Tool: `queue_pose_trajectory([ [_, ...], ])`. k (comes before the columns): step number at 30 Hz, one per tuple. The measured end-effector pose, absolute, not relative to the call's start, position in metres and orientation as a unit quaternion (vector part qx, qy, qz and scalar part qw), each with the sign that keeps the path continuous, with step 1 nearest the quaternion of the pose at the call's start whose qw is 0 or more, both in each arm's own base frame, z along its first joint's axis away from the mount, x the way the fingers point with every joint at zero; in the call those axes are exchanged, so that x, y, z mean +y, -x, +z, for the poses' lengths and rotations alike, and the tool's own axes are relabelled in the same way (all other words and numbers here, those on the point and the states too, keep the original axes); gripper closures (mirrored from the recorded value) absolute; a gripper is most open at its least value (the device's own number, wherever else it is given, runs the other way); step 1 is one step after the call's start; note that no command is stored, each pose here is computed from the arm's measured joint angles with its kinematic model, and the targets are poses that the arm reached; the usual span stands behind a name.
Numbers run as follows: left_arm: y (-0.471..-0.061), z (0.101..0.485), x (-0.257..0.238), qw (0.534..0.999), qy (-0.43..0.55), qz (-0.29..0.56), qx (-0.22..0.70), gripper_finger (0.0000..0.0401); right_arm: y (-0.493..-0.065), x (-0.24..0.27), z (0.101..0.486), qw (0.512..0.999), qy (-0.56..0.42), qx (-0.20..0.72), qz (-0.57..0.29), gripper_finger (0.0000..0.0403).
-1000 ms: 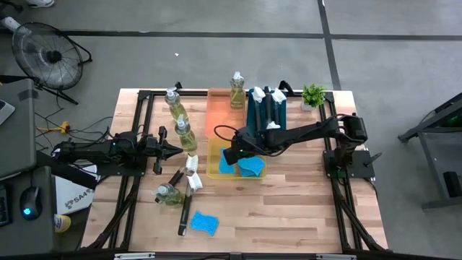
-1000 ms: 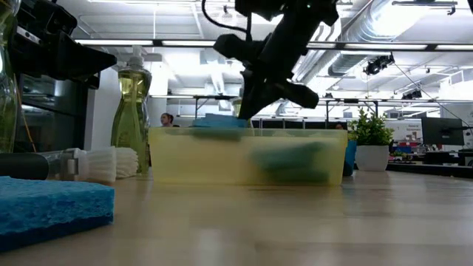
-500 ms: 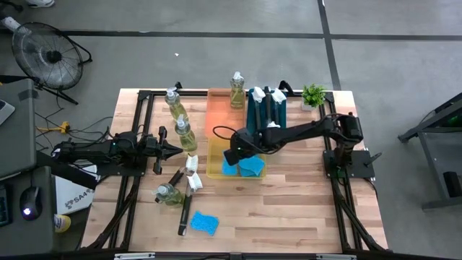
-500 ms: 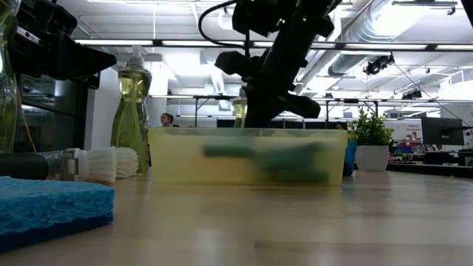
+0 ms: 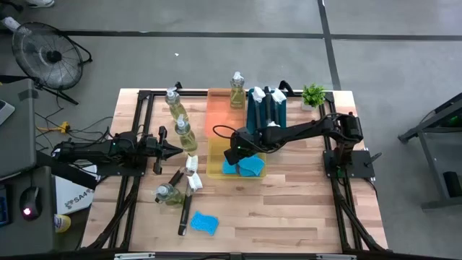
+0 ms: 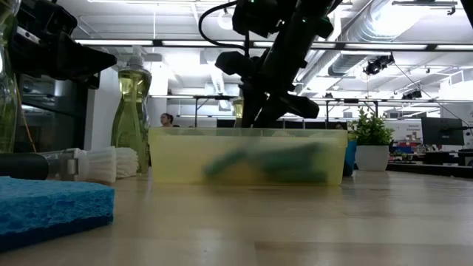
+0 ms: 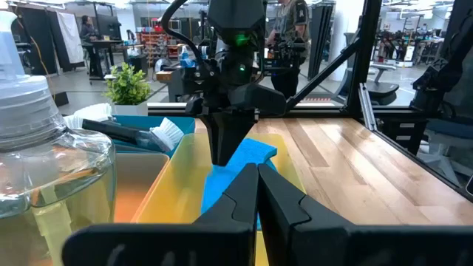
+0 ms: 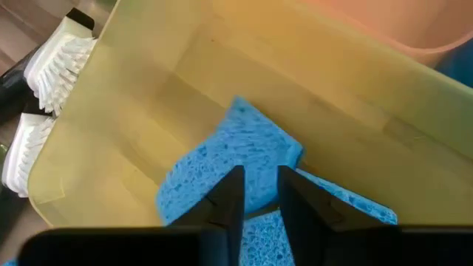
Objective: Pick & Place Kitchen Sink Supplies
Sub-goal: Put the sponge into the yellow bin, then stack the sponge on top of the sponge in the yellow bin
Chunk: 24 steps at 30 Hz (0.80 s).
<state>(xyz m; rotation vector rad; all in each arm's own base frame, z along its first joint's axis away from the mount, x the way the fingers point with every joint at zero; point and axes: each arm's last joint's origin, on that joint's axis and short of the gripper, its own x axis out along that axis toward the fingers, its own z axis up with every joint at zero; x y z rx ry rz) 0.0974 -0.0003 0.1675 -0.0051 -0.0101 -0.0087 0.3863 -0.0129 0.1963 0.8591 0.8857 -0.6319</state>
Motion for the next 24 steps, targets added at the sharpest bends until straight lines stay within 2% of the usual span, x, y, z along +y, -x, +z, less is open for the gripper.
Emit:
queue_pose_trajectory([
  [10,-0.097,0.168,0.0,1.0,0.003,-0.004,-0.005,0.04,-0.384,-0.003,0.209,0.779,-0.401,0.401,-0.268,0.026],
  [16,-0.097,0.168,0.0,1.0,0.003,-0.004,-0.005,0.04,-0.378,0.026,0.229,0.792,-0.415,0.389,-0.222,0.0243],
  [24,-0.097,0.168,0.0,1.0,0.002,-0.004,-0.005,0.04,-0.371,0.097,0.237,0.785,-0.462,0.383,-0.156,0.0237],
])
